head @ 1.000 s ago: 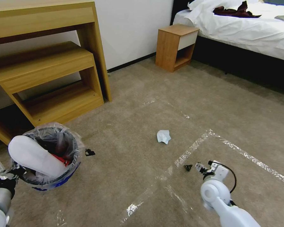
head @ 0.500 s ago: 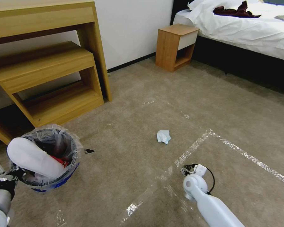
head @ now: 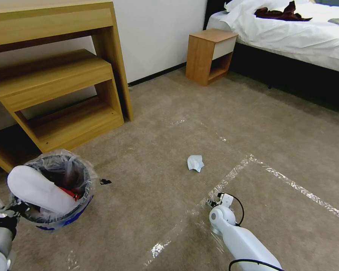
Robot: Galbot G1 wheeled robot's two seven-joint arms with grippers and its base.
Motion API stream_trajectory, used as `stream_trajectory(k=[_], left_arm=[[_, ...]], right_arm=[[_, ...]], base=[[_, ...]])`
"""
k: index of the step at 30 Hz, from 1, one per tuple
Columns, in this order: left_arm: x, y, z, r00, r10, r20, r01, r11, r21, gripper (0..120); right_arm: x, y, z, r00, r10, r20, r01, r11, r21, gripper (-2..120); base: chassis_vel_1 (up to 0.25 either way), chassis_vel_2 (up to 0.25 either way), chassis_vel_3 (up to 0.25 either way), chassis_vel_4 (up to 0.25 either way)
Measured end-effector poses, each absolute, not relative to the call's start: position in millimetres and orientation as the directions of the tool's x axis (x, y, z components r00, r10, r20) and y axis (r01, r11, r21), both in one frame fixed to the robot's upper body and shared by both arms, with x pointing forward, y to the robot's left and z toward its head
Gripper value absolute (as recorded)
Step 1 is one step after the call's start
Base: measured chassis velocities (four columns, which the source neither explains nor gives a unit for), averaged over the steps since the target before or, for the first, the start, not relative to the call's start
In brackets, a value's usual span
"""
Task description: Pick up the trash bin and place the garbage on the floor into it.
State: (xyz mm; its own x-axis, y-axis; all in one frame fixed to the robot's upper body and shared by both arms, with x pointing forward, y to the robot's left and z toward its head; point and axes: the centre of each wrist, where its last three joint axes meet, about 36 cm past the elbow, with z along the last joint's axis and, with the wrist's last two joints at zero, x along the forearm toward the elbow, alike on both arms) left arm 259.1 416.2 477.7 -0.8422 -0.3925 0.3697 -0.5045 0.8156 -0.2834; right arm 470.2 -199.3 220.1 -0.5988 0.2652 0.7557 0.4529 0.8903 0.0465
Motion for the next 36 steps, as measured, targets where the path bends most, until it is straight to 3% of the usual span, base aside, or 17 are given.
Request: stream_trajectory(k=[5, 25, 28, 36], left_arm=[[260.0, 415.8, 477.5, -0.844, -0.389, 0.370, -0.501, 0.818, -0.284, 1], [258.2, 408.1, 478.6, -0.852, -0.372, 0.369, -0.487, 0.821, -0.297, 1], [258.2, 408.4, 478.0, -0.851, -0.372, 0.370, -0.488, 0.821, -0.296, 1], [259.3, 410.3, 472.5, -0.846, -0.375, 0.380, -0.494, 0.819, -0.293, 1]], right_arm=[[472.1, -201.5, 218.4, -0.623, 0.260, 0.737, 0.439, 0.897, 0.055, 90], [487.6, -201.3, 201.4, -0.667, 0.270, 0.694, 0.406, 0.913, 0.034, 88], [486.9, -202.2, 200.1, -0.671, 0.275, 0.688, 0.407, 0.913, 0.031, 83], [480.5, -205.4, 197.7, -0.681, 0.281, 0.677, 0.405, 0.914, 0.029, 57]], base=[[0.000, 0.000, 0.000, 0.000], [0.000, 0.000, 0.000, 0.000], [0.000, 0.000, 0.000, 0.000], [0.000, 0.000, 0.000, 0.000]])
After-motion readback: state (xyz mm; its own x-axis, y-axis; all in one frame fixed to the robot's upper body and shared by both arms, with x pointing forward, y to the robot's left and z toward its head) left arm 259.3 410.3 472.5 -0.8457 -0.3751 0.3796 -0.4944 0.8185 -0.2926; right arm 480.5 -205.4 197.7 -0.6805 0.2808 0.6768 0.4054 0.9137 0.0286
